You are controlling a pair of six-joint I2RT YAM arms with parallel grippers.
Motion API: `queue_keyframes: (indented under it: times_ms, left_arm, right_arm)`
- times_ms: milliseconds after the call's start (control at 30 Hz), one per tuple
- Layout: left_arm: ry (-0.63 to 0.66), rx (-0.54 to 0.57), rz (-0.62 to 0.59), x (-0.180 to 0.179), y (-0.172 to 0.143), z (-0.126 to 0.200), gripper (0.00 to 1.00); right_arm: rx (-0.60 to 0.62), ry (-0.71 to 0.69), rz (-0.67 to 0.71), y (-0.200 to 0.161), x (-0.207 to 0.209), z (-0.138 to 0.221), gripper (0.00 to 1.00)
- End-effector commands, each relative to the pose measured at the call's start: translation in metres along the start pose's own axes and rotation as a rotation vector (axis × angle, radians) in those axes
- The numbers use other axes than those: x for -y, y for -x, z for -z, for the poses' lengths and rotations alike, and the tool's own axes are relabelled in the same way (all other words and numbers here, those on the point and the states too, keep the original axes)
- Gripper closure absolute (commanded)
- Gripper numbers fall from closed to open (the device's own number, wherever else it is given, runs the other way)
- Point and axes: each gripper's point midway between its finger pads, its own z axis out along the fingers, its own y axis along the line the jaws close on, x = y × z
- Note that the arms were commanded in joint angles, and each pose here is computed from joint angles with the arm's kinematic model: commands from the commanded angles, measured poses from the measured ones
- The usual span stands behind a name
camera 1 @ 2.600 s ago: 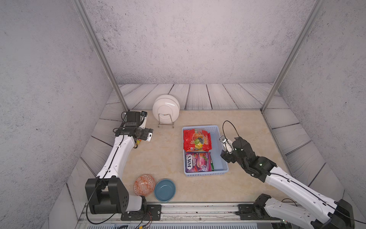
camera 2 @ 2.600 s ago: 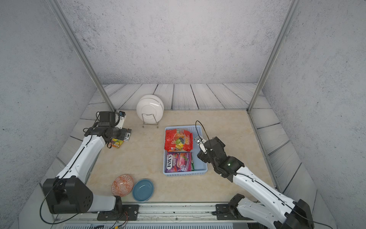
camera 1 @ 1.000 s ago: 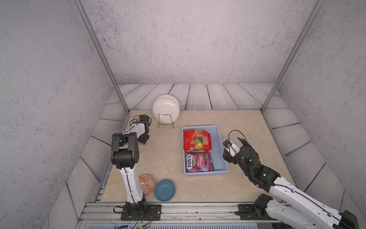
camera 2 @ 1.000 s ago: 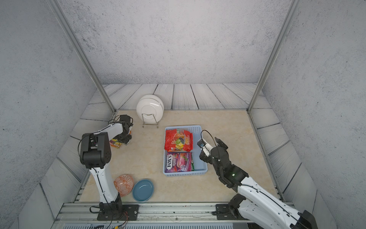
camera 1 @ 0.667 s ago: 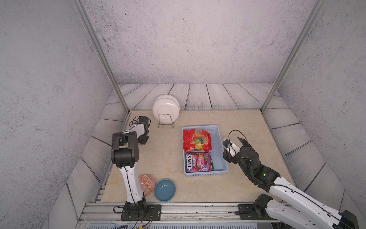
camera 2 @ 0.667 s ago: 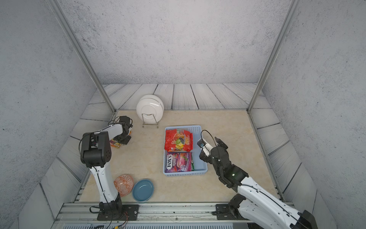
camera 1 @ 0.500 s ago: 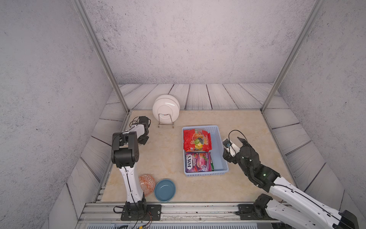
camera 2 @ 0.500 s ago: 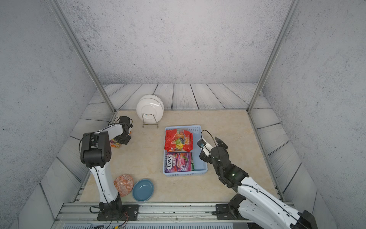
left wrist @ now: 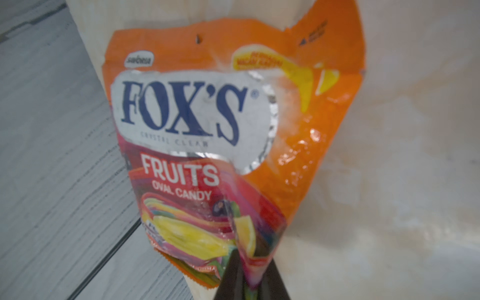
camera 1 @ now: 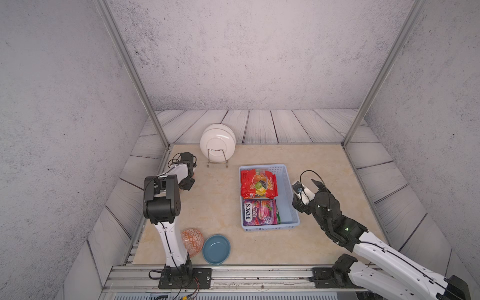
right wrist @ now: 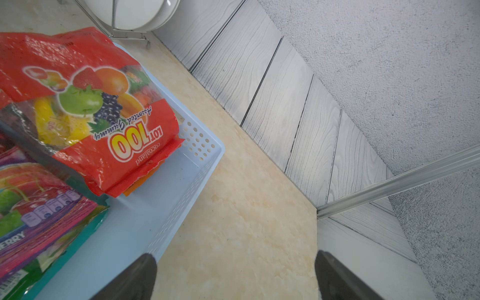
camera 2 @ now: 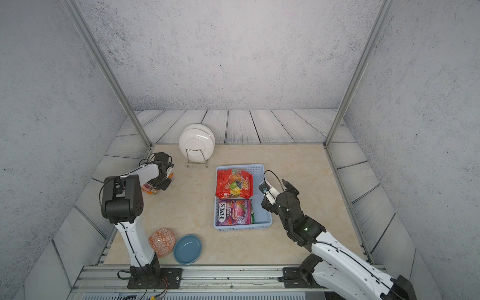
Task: Put the candies in the basket
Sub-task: Pick up the candy at the center of the board.
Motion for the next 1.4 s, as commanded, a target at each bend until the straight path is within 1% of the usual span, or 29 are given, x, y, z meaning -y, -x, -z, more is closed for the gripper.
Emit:
queue_keyframes:
  times_ms: [0, 100, 200, 333, 433, 567, 667, 767, 867, 933, 1067, 1133, 1233, 1367]
  left_arm:
    - [-0.028, 0.040, -0.027, 0.000, 0.000, 0.027, 1.00]
    - [-0.036, 0.097, -0.035, -0.002, 0.006, 0.048, 1.00]
    - [-0.057, 0.136, -0.047, 0.000, 0.009, 0.071, 1.00]
    - [-0.070, 0.243, -0.073, 0.006, 0.021, 0.110, 1.00]
    - [-0.061, 0.320, -0.092, 0.008, 0.029, 0.143, 1.00]
    - [-0.081, 0.459, -0.158, 0.024, 0.041, 0.191, 1.00]
    - [-0.106, 0.578, -0.214, 0.041, 0.048, 0.226, 1.00]
    - [-0.147, 0.696, -0.272, 0.060, 0.051, 0.261, 1.00]
    - [-0.183, 0.778, -0.340, 0.079, 0.049, 0.290, 1.00]
    - [-0.209, 0.816, -0.402, 0.095, 0.047, 0.307, 1.00]
    - [-0.261, 0.883, -0.504, 0.124, 0.042, 0.335, 1.00]
    - [-0.275, 0.895, -0.539, 0.135, 0.041, 0.345, 1.00]
    - [-0.312, 0.914, -0.598, 0.154, 0.037, 0.356, 1.00]
    - [-0.301, 0.929, -0.698, 0.179, 0.035, 0.365, 1.00]
  right_arm:
    - [0.000, -0.027, -0.005, -0.002, 0.004, -0.002, 0.01]
    - [0.029, -0.019, -0.024, 0.007, 0.005, 0.000, 0.01]
    - [-0.004, -0.036, -0.022, -0.002, 0.007, -0.002, 0.01]
    - [0.029, -0.036, -0.084, 0.006, 0.012, 0.001, 0.01]
    - [0.006, -0.038, -0.125, -0.002, 0.016, -0.001, 0.01]
    - [0.050, -0.026, -0.193, 0.006, 0.023, 0.002, 0.01]
    - [0.024, -0.037, -0.222, -0.001, 0.027, 0.000, 0.01]
    - [0.048, -0.048, -0.254, 0.003, 0.033, 0.003, 0.01]
    - [0.039, -0.050, -0.289, -0.001, 0.037, 0.004, 0.01]
    - [0.032, -0.066, -0.301, -0.005, 0.040, 0.003, 0.01]
    - [0.058, -0.052, -0.352, 0.000, 0.043, 0.005, 0.01]
    - [0.038, -0.057, -0.369, -0.006, 0.043, 0.002, 0.01]
    - [0.053, -0.068, -0.380, -0.004, 0.047, 0.003, 0.01]
    - [0.031, -0.089, -0.414, -0.012, 0.053, 0.002, 0.01]
